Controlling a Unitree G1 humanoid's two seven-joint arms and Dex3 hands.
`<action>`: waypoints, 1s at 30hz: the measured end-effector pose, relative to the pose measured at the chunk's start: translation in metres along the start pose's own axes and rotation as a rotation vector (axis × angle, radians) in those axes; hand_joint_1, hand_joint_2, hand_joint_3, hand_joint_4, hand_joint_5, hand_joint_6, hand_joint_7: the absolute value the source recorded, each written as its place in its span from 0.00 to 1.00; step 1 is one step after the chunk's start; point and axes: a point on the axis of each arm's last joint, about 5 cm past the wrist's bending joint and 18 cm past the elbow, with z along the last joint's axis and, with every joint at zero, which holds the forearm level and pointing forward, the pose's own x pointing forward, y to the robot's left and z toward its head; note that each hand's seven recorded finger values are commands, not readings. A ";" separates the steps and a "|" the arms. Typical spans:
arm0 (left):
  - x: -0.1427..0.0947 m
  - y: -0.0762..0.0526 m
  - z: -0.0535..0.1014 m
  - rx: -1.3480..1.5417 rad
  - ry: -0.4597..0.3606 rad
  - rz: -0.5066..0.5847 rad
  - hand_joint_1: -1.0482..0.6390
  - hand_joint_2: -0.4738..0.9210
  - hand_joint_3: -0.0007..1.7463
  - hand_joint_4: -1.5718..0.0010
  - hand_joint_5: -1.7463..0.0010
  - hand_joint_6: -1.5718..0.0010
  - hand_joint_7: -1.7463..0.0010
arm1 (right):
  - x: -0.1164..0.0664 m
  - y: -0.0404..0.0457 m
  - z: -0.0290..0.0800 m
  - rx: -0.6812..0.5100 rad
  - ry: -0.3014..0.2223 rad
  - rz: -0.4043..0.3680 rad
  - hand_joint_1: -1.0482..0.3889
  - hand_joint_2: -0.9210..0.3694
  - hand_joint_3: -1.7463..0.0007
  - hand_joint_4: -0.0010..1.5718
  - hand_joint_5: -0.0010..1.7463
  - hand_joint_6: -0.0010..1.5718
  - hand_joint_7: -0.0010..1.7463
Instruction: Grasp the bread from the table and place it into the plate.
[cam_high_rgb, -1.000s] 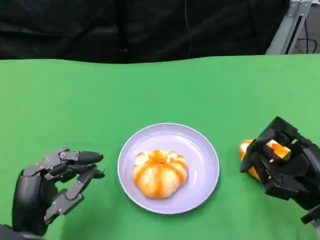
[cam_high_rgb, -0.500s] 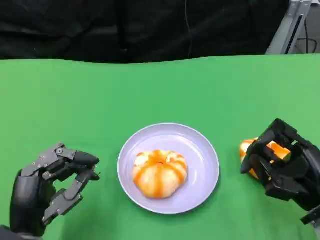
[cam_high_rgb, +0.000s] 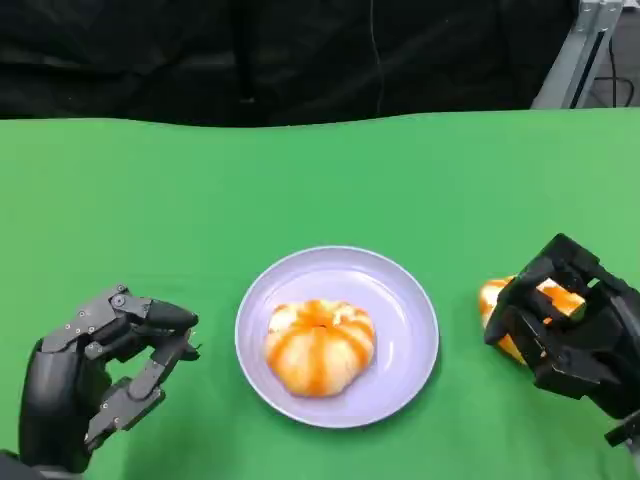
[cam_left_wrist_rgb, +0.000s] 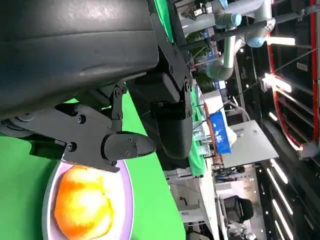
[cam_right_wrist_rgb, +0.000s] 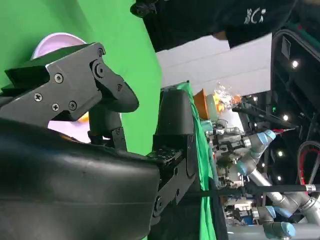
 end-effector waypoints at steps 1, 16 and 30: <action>0.000 0.000 0.000 0.000 0.001 0.000 0.60 1.00 0.24 0.55 0.21 0.51 0.41 | 0.000 -0.0002 0.000 -0.001 -0.001 0.001 0.73 0.21 0.42 0.30 1.00 0.29 0.83; 0.000 0.000 0.001 0.006 -0.003 -0.002 0.59 1.00 0.24 0.55 0.22 0.50 0.41 | 0.000 -0.0012 0.001 -0.001 -0.006 -0.002 0.73 0.22 0.42 0.31 1.00 0.30 0.83; 0.000 0.000 0.001 0.005 -0.004 -0.002 0.59 1.00 0.25 0.55 0.22 0.51 0.41 | 0.000 -0.0011 0.001 -0.001 -0.007 -0.007 0.73 0.22 0.41 0.31 1.00 0.30 0.82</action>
